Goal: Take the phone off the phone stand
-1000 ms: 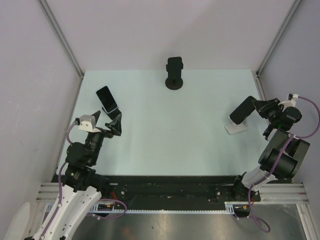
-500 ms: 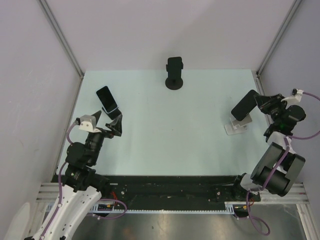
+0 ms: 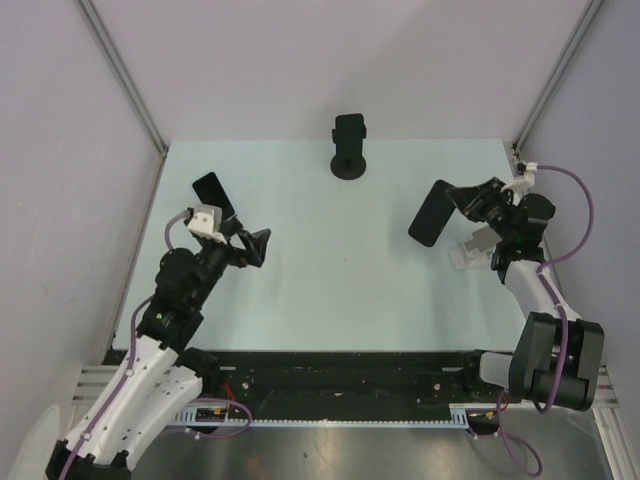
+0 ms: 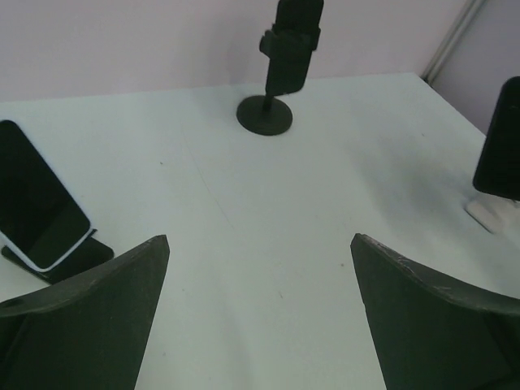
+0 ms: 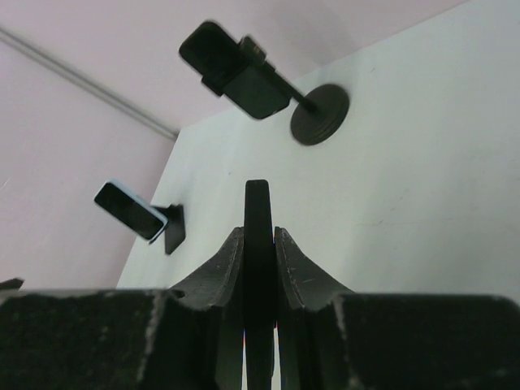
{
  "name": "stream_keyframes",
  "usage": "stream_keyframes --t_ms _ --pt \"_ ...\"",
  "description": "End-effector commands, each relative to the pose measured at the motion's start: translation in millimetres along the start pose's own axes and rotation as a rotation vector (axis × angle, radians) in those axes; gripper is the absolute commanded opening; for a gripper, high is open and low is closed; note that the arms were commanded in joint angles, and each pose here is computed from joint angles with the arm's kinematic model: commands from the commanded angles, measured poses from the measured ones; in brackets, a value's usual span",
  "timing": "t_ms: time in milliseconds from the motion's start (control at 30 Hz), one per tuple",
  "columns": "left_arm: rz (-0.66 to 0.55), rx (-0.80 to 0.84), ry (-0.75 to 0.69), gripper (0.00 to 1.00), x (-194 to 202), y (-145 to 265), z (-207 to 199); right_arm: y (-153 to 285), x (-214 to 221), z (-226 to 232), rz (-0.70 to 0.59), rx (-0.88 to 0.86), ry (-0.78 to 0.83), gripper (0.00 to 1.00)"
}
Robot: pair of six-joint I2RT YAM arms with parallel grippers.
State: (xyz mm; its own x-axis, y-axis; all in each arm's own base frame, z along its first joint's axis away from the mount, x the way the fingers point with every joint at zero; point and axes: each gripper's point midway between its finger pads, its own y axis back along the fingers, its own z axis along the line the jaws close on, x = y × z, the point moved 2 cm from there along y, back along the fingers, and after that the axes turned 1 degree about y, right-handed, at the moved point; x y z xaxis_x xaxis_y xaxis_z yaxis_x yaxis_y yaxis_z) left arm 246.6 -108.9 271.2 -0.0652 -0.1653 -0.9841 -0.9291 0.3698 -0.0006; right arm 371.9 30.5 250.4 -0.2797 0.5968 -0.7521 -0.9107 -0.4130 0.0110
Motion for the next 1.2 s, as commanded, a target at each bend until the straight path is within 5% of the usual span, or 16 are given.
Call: stream_keyframes --t_ms 0,467,733,1167 --pt "0.073 0.114 0.078 1.0 -9 -9 -26 -10 5 36 -0.002 -0.052 -0.012 0.0" --pt "0.351 0.231 0.224 1.0 29 -42 -88 -37 117 108 0.267 -0.184 -0.116 0.0" --pt "0.517 0.252 0.307 1.0 71 -50 -125 -35 157 128 0.321 -0.223 -0.183 0.0" --pt "0.634 0.302 0.25 1.0 107 -50 -171 -25 183 140 0.349 -0.239 -0.224 0.0"
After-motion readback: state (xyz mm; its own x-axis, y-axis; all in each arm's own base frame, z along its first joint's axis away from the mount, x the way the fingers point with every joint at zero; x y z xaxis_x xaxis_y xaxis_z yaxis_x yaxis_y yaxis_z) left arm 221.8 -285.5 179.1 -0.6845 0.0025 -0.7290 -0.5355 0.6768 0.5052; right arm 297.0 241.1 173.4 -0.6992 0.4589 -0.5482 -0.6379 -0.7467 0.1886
